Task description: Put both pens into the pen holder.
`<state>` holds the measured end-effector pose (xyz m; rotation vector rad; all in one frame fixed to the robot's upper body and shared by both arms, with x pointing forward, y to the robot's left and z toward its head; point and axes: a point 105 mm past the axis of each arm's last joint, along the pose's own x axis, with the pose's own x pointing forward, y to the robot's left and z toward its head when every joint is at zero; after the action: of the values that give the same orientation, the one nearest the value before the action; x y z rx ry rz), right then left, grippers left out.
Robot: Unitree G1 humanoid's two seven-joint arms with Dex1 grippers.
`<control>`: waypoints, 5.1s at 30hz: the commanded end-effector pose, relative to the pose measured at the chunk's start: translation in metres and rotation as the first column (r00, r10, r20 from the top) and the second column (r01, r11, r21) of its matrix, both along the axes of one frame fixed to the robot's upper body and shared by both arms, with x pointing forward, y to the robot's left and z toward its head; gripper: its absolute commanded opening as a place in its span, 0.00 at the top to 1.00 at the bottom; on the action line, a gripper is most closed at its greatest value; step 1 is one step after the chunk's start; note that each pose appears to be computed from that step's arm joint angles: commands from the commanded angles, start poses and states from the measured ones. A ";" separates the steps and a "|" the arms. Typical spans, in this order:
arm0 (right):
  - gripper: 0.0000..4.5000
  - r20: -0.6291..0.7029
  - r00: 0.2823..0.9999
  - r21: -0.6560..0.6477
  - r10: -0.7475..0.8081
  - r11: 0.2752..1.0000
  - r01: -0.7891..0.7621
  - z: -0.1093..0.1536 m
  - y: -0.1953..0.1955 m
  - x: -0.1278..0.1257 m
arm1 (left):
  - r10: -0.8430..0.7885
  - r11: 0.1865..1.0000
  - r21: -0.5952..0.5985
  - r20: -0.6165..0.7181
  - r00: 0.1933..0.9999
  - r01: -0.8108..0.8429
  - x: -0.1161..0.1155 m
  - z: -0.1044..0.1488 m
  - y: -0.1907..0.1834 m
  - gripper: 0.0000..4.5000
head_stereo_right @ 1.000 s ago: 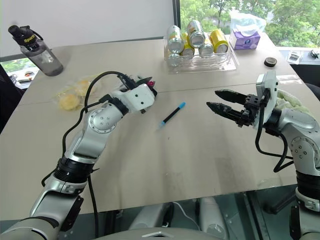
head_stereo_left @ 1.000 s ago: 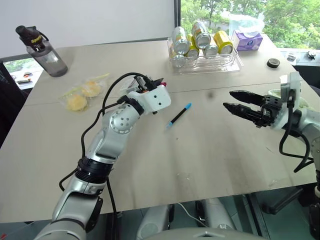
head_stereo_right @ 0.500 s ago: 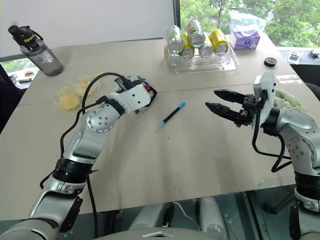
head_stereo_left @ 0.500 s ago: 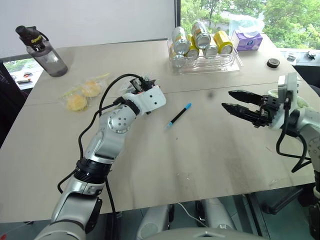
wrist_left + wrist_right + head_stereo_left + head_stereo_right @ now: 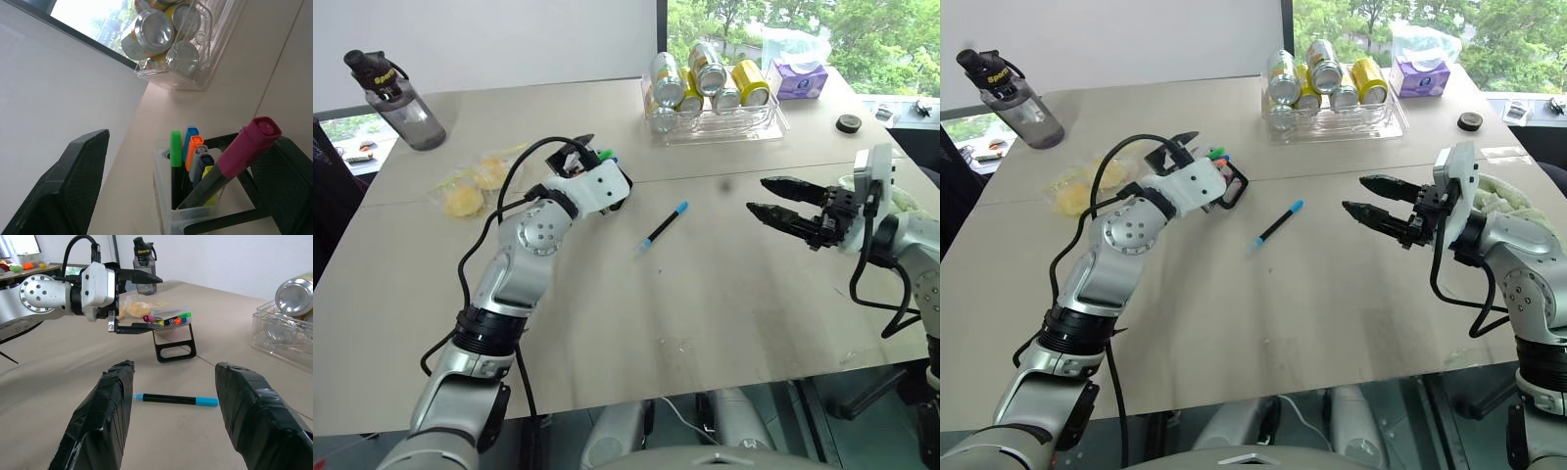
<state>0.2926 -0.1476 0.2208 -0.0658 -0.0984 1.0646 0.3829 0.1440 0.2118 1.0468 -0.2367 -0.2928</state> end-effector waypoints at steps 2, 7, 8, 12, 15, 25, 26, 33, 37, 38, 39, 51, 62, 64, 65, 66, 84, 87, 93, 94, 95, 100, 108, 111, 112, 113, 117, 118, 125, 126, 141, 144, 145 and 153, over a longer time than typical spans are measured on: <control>0.37 0.039 0.999 0.008 0.015 1.000 -0.015 0.004 0.003 -0.002 | 0.016 1.000 -0.025 0.066 0.998 -0.015 0.010 0.022 0.001 0.01; 0.37 0.042 0.999 0.007 0.011 1.000 -0.012 0.000 -0.001 -0.002 | 0.047 0.999 -0.031 0.063 0.997 -0.045 0.018 0.021 0.007 0.01; 0.37 0.043 0.999 0.007 0.009 1.000 -0.009 -0.001 -0.003 -0.003 | 0.063 0.997 -0.042 0.052 0.997 -0.061 0.019 0.018 0.011 0.01; 0.37 0.045 0.999 0.006 0.002 1.000 -0.003 -0.003 -0.005 -0.003 | 0.137 0.988 -0.069 0.023 0.990 -0.135 0.025 0.009 0.028 0.01; 0.37 0.048 0.999 0.007 0.006 1.000 -0.007 -0.003 -0.002 -0.003 | 0.160 0.985 -0.059 0.014 0.987 -0.159 0.027 0.005 0.032 0.01; 0.37 0.062 0.998 -0.090 0.006 0.996 0.000 -0.015 0.013 0.004 | 0.001 0.980 -0.200 -0.037 0.999 -0.009 0.012 0.004 0.014 0.01; 0.37 0.068 0.998 -0.116 0.006 0.993 0.002 -0.019 0.015 0.005 | -0.036 0.969 -0.244 -0.049 0.998 0.023 0.008 0.005 0.011 0.01; 0.37 0.060 0.992 -0.267 0.113 0.959 -0.094 -0.037 0.039 0.012 | -0.332 0.890 -0.385 -0.181 0.926 0.244 -0.023 0.003 -0.002 0.01; 0.37 0.106 0.982 -0.377 0.159 0.920 -0.108 -0.045 0.052 0.029 | -0.397 0.885 -0.380 -0.308 0.865 0.271 -0.043 -0.004 0.020 0.01; 0.37 0.132 0.977 -0.416 0.165 0.904 -0.097 -0.048 0.056 0.037 | -0.410 0.877 -0.402 -0.336 0.848 0.265 -0.049 -0.003 0.027 0.01; 0.37 0.142 0.971 -0.451 0.190 0.886 -0.108 -0.051 0.061 0.043 | -0.436 0.864 -0.429 -0.373 0.819 0.265 -0.058 -0.002 0.033 0.01; 0.00 0.013 0.909 -0.461 0.416 0.809 -0.364 -0.065 0.125 0.074 | -0.440 0.857 -0.503 -0.594 0.674 0.116 -0.138 -0.002 0.063 0.00; 0.00 -0.028 0.925 -0.637 0.378 0.707 -0.308 -0.088 0.160 0.099 | -0.383 0.869 -0.492 -0.608 0.696 0.048 -0.160 -0.003 0.067 0.00; 0.00 -0.036 0.944 -0.700 0.328 0.666 -0.258 -0.099 0.156 0.105 | -0.377 0.870 -0.490 -0.607 0.700 0.044 -0.161 -0.002 0.067 0.00; 0.00 -0.041 0.952 -0.720 0.303 0.652 -0.239 -0.102 0.154 0.107 | -0.374 0.871 -0.489 -0.606 0.702 0.043 -0.161 -0.001 0.067 0.00; 0.00 -0.060 0.959 -0.734 0.279 0.638 -0.232 -0.105 0.150 0.109 | -0.369 0.873 -0.486 -0.605 0.705 0.040 -0.161 -0.001 0.068 0.00; 1.00 -0.167 0.979 -0.803 0.120 0.559 -0.206 -0.114 0.105 0.120 | -0.394 0.877 -0.474 -0.614 0.684 0.079 -0.148 -0.001 0.069 0.00; 1.00 -0.137 0.977 -0.790 0.164 0.577 -0.207 -0.106 0.111 0.120 | -0.397 0.877 -0.473 -0.614 0.682 0.085 -0.147 -0.001 0.069 0.00; 0.68 -0.027 0.958 -0.756 0.287 0.621 -0.207 -0.069 0.125 0.120 | -0.399 0.875 -0.477 -0.611 0.684 0.084 -0.148 -0.001 0.071 0.00; 0.59 0.007 0.958 -0.746 0.286 0.639 -0.185 -0.063 0.129 0.121 | -0.399 0.874 -0.479 -0.610 0.684 0.082 -0.148 -0.001 0.072 0.00; 0.48 0.033 0.958 -0.727 0.283 0.665 -0.171 -0.056 0.134 0.123 | -0.398 0.873 -0.481 -0.611 0.684 0.079 -0.148 -0.002 0.072 0.00; 0.37 0.111 0.948 -0.623 0.298 0.764 -0.167 -0.046 0.170 0.117 | -0.393 0.873 -0.483 -0.612 0.686 0.070 -0.148 -0.005 0.074 0.00; 0.37 0.210 0.967 -0.507 0.145 0.862 -0.019 -0.040 0.196 0.125 | -0.378 0.871 -0.489 -0.608 0.698 0.045 -0.152 -0.008 0.077 0.00; 0.37 0.203 0.973 -0.511 0.110 0.859 0.009 -0.045 0.201 0.127 | -0.368 0.870 -0.493 -0.611 0.701 0.027 -0.155 -0.011 0.080 0.00; 0.37 0.200 0.975 -0.512 0.093 0.859 0.024 -0.046 0.201 0.128 | -0.365 0.870 -0.492 -0.613 0.701 0.023 -0.155 -0.012 0.081 0.00; 0.37 0.194 0.979 -0.510 0.067 0.859 0.042 -0.049 0.200 0.130 | -0.363 0.871 -0.491 -0.613 0.702 0.021 -0.156 -0.013 0.081 0.00; 0.37 0.147 0.989 -0.501 0.009 0.863 0.067 -0.054 0.193 0.135 | -0.357 0.871 -0.490 -0.612 0.706 0.016 -0.157 -0.012 0.082 0.00; 0.37 0.131 0.991 -0.482 -0.014 0.873 0.077 -0.052 0.191 0.136 | -0.354 0.872 -0.490 -0.612 0.707 0.012 -0.158 -0.013 0.083 0.00; 0.37 -0.127 0.964 -0.267 -0.232 0.944 0.192 -0.049 0.183 0.149 | -0.349 0.872 -0.489 -0.621 0.702 0.001 -0.159 -0.018 0.084 0.00; 0.37 -0.194 0.945 -0.232 -0.264 0.948 0.217 -0.053 0.183 0.149 | -0.351 0.872 -0.490 -0.620 0.702 0.003 -0.159 -0.018 0.083 0.00; 0.37 -0.221 0.923 -0.384 -0.314 0.898 0.214 -0.086 0.185 0.142 | -0.347 0.872 -0.489 -0.618 0.705 0.000 -0.158 -0.020 0.084 0.00; 0.37 -0.207 0.939 -0.457 -0.274 0.876 0.155 -0.091 0.183 0.138 | -0.348 0.872 -0.490 -0.620 0.703 0.000 -0.158 -0.021 0.084 0.00; 0.37 -0.215 0.940 -0.469 -0.264 0.872 0.138 -0.090 0.182 0.137 | -0.349 0.872 -0.490 -0.621 0.702 0.001 -0.158 -0.022 0.084 0.00; 0.37 -0.285 0.944 -0.482 -0.166 0.876 0.008 -0.074 0.171 0.133 | -0.356 0.873 -0.488 -0.620 0.699 0.011 -0.154 -0.022 0.084 0.00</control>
<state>0.4281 0.0189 0.1344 -0.3280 0.4708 0.9242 0.2274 0.2274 0.1856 0.3523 0.2956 -0.7727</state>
